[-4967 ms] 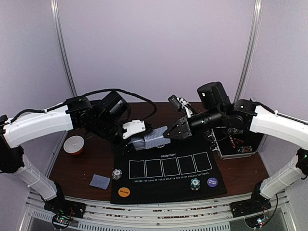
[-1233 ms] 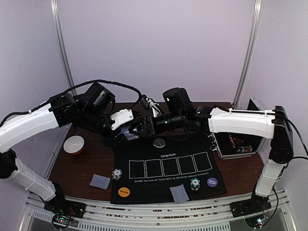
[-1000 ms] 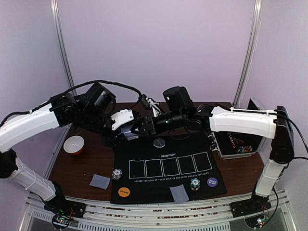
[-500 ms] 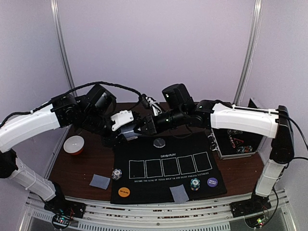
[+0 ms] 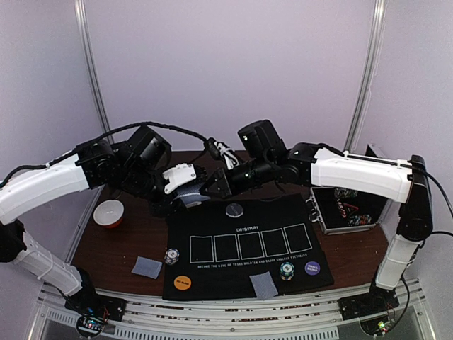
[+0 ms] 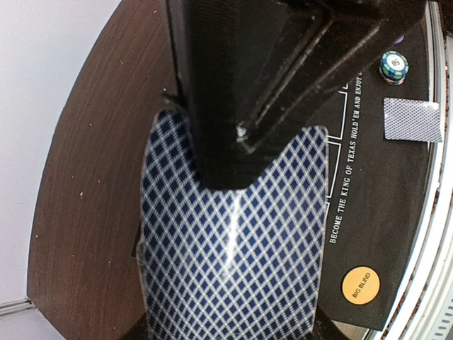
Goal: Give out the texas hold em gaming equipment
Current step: Pick up the poker card from the face-down deck piles, then distribute the poker card in the big blind area.
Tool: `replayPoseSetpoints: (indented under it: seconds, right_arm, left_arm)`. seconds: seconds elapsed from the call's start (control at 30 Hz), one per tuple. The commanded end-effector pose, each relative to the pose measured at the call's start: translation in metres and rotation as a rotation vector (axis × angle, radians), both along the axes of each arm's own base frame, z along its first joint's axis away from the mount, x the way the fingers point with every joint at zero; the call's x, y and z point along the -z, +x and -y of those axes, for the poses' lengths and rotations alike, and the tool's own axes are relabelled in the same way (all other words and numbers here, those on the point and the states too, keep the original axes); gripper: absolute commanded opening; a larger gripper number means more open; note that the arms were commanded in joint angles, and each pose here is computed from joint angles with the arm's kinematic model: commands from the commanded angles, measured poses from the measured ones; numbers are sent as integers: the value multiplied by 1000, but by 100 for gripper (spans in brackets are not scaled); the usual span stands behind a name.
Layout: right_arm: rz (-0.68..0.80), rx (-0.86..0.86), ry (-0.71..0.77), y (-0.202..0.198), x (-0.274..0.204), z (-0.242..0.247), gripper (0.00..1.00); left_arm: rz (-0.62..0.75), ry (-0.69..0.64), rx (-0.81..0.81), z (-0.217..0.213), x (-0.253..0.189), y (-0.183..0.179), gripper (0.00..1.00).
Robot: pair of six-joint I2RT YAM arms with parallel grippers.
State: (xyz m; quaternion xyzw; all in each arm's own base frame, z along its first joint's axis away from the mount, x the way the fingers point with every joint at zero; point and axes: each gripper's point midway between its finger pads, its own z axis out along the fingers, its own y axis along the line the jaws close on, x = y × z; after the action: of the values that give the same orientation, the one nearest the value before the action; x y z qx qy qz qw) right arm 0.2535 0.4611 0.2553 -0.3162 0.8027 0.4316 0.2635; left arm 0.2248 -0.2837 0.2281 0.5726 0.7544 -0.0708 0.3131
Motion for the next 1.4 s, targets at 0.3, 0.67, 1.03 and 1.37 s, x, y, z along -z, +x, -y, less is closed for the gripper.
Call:
replayPoseSetpoints:
  seconds: [0.3,0.67,1.03,1.37]
  right_arm:
    - [82,65,-3,2,-47,37,0]
    - [-45,448,74,30,-33,105,0]
    - [-285,365,267,-34,37,-51,0]
    - [-511,340,294,-72,93,-162,0]
  left_arm:
    - [26,-36,-141,-11,-2,25,48]
    - [1,-76,-440,-59,-4,79,48]
    - [5,-104,-640,-100,-14,111,48]
    - [23,-118,-656,-108,-21,108,49]
